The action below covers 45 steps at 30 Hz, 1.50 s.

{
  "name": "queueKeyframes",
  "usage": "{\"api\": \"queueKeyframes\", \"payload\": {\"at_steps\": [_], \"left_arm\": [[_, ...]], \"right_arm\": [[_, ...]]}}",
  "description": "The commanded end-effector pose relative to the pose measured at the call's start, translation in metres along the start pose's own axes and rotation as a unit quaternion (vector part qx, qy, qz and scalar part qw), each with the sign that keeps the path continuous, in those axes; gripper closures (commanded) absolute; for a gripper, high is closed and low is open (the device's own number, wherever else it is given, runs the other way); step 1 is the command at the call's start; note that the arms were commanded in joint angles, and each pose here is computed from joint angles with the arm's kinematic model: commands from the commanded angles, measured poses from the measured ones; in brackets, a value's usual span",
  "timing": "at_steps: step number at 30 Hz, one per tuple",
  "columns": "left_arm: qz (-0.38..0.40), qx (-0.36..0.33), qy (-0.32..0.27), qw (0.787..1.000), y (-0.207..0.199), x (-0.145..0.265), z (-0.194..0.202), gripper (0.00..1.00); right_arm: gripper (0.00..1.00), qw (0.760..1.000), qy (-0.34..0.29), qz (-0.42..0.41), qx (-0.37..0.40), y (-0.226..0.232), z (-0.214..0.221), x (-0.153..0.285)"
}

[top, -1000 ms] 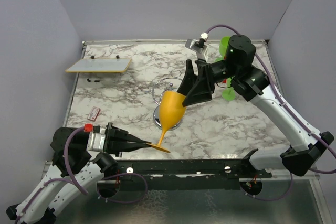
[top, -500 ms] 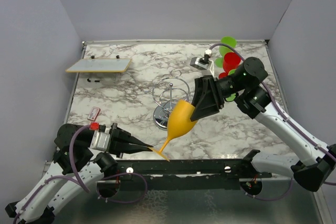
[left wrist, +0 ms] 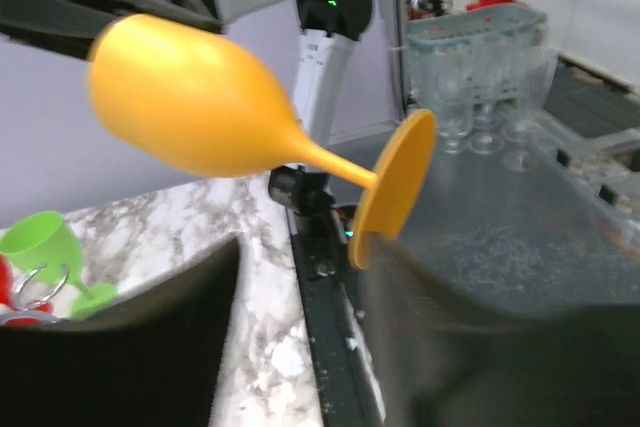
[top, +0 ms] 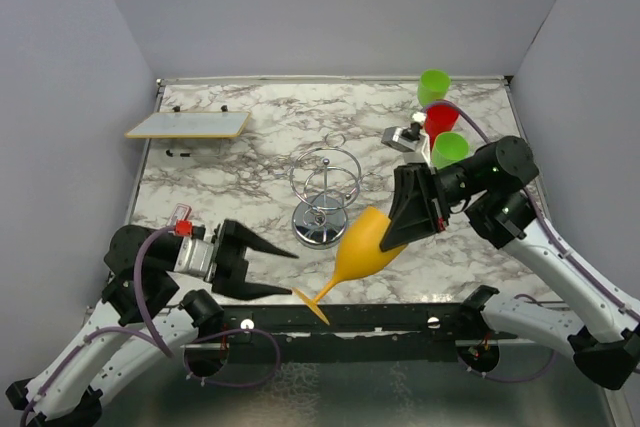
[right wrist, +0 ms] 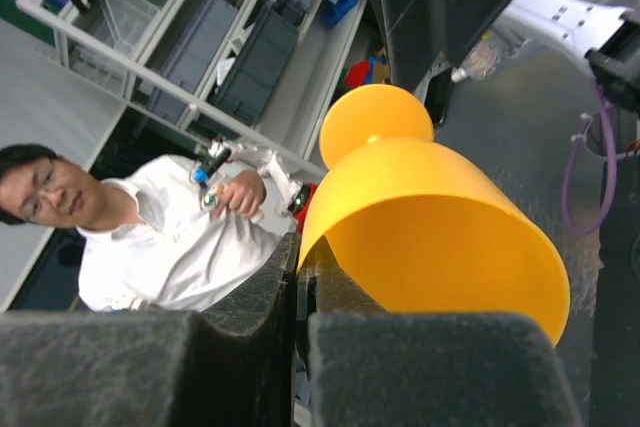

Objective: Take the wine glass off the wine glass rack

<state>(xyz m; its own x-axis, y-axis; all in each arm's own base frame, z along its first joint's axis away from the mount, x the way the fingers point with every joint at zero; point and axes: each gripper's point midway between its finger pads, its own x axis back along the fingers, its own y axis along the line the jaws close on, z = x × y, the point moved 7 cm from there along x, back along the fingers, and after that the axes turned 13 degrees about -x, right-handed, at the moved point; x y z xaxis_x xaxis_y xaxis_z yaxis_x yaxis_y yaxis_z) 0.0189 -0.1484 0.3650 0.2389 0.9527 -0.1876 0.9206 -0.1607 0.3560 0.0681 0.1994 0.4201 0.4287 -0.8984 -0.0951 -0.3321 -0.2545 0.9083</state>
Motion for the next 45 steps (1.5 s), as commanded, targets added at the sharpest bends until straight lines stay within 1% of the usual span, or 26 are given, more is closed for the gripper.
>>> {"api": "queueKeyframes", "payload": {"at_steps": [1,3,6,8,9,10,11,12,14,16,17,18,19,21,22,24,27,29,30,31,34,35,37,39,43,45], "left_arm": [[-0.059,-0.011,-0.001,0.998,0.011,0.002,-0.005,0.27],[-0.077,-0.024,-0.004,0.997,0.012,0.004,-0.007,0.14],[-0.106,-0.043,-0.003,0.993,0.015,0.008,-0.011,0.05],[-0.124,-0.057,-0.001,0.991,0.017,0.011,-0.014,0.01],[-0.133,-0.063,0.0,0.989,0.019,0.012,-0.015,0.01],[-0.141,-0.068,0.001,0.988,0.02,0.013,-0.016,0.01],[-0.152,-0.073,0.002,0.986,0.022,0.014,-0.017,0.01],[-0.164,-0.075,0.003,0.984,0.024,0.015,-0.018,0.01],[-0.184,-0.075,0.006,0.98,0.028,0.016,-0.018,0.0],[-0.194,-0.076,0.009,0.978,0.031,0.017,-0.018,0.0],[-0.198,-0.076,0.01,0.977,0.032,0.017,-0.018,0.01],[-0.201,-0.075,0.012,0.977,0.032,0.018,-0.017,0.01],[-0.204,-0.074,0.014,0.976,0.033,0.018,-0.016,0.0],[-0.209,-0.069,0.017,0.975,0.034,0.018,-0.015,0.01],[-0.211,-0.066,0.018,0.975,0.035,0.018,-0.014,0.0],[-0.214,-0.061,0.021,0.975,0.035,0.018,-0.011,0.01],[-0.214,-0.056,0.025,0.975,0.037,0.017,-0.008,0.01],[-0.214,-0.054,0.026,0.975,0.037,0.017,-0.007,0.0],[-0.214,-0.054,0.026,0.975,0.038,0.017,-0.007,0.01],[-0.215,-0.052,0.028,0.975,0.038,0.016,-0.006,0.0],[-0.215,-0.05,0.029,0.975,0.039,0.016,-0.005,0.01],[-0.215,-0.048,0.029,0.975,0.039,0.016,-0.005,0.0],[-0.214,-0.046,0.029,0.975,0.039,0.016,-0.004,0.01],[-0.215,-0.044,0.029,0.975,0.038,0.016,-0.004,0.01],[-0.215,-0.038,0.027,0.975,0.037,0.016,-0.003,0.0],[-0.214,-0.035,0.026,0.976,0.036,0.016,-0.003,0.01]], "right_arm": [[0.99,0.998,-0.004,0.019,0.06,0.02,0.021,0.005],[0.99,0.993,-0.024,0.048,0.101,0.027,0.026,0.008],[0.99,0.974,-0.097,0.14,0.149,0.037,0.029,0.018],[0.99,0.947,-0.154,0.219,0.178,0.039,0.032,0.031],[0.99,0.925,-0.188,0.267,0.192,0.039,0.032,0.041],[0.99,0.897,-0.226,0.316,0.209,0.041,0.033,0.054],[0.99,0.857,-0.276,0.379,0.213,0.039,0.032,0.071],[0.99,0.808,-0.329,0.442,0.208,0.036,0.032,0.09],[0.99,0.693,-0.435,0.546,0.181,0.033,0.038,0.132],[0.99,0.586,-0.494,0.623,0.156,0.027,0.049,0.166],[0.99,0.54,-0.512,0.653,0.138,0.025,0.056,0.179],[0.99,0.508,-0.522,0.675,0.119,0.022,0.061,0.187],[0.99,0.487,-0.525,0.691,0.102,0.02,0.065,0.192],[0.99,0.458,-0.521,0.717,0.072,0.015,0.072,0.197],[0.99,0.449,-0.518,0.725,0.064,0.013,0.074,0.199],[0.99,0.482,-0.501,0.715,0.07,0.014,0.073,0.192],[0.99,0.509,-0.483,0.709,0.067,0.012,0.07,0.185],[0.99,0.544,-0.454,0.703,0.064,0.004,0.064,0.176],[0.99,0.561,-0.436,0.701,0.06,-0.002,0.061,0.17],[0.99,0.57,-0.415,0.707,0.05,-0.01,0.057,0.166],[0.99,0.617,-0.314,0.721,0.004,-0.049,0.048,0.148],[0.99,0.627,-0.288,0.724,-0.014,-0.062,0.047,0.143],[0.99,0.627,-0.247,0.737,-0.052,-0.087,0.043,0.137],[0.99,0.602,-0.221,0.763,-0.077,-0.108,0.039,0.139],[0.99,0.546,-0.232,0.801,-0.086,-0.122,0.018,0.145],[0.99,0.544,-0.232,0.803,-0.078,-0.129,0.007,0.143]]}}
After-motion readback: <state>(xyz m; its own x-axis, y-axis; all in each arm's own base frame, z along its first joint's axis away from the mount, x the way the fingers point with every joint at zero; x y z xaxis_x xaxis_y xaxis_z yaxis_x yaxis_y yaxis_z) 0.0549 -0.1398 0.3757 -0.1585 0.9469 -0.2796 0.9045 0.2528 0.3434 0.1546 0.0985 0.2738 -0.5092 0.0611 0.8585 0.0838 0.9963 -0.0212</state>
